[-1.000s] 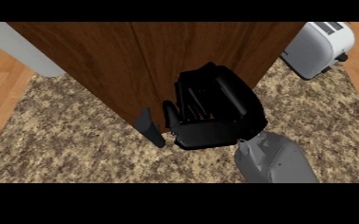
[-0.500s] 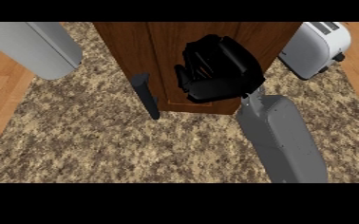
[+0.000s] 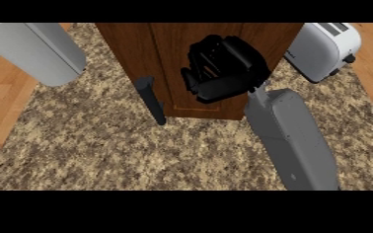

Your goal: Pick up the bottled water, place it into the cabinet and close the cabinet

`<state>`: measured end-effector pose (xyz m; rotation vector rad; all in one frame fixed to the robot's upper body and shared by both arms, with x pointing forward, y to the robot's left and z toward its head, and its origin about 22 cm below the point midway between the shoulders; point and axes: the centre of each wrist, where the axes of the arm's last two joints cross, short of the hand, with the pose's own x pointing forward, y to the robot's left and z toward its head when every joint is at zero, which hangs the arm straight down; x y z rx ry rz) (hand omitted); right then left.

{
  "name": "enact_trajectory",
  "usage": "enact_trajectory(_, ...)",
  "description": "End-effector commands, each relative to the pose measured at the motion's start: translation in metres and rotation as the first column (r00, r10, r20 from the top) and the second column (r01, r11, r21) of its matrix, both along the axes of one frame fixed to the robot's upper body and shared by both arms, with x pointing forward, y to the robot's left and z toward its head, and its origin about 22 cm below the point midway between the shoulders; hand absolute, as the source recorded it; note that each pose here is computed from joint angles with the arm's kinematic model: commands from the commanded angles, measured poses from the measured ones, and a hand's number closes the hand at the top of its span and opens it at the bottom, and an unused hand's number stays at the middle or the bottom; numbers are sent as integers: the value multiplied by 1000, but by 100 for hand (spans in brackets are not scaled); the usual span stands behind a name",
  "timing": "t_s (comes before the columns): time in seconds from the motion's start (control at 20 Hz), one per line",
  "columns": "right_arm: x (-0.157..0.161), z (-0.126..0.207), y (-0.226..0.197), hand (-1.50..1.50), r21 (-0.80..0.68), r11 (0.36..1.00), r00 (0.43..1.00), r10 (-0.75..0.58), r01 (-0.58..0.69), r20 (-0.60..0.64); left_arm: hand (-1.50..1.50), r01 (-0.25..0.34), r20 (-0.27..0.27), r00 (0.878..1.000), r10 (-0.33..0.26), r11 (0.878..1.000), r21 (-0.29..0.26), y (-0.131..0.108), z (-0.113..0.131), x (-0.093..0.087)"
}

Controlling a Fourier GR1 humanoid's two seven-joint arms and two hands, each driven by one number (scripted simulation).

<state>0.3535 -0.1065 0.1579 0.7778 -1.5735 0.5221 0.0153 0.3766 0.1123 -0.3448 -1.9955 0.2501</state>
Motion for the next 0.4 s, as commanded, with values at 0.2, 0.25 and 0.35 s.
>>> enact_trajectory(0.2, 25, 15, 34, 150, 19, 1000, 998, -15, 16, -62, -150, 50, -9, 999, -50, 999, -10, -3, -4, 6)
enact_trajectory(0.25, 26, 18, 30, 150, 26, 999, 996, -20, 22, -82, -150, 46, -23, 999, -46, 999, -2, 8, 1, -3)
enact_trajectory(0.35, 25, 16, 31, 150, 28, 1000, 997, -11, 13, -73, -150, 24, -3, 1000, -24, 1000, 2, -3, 0, 3)
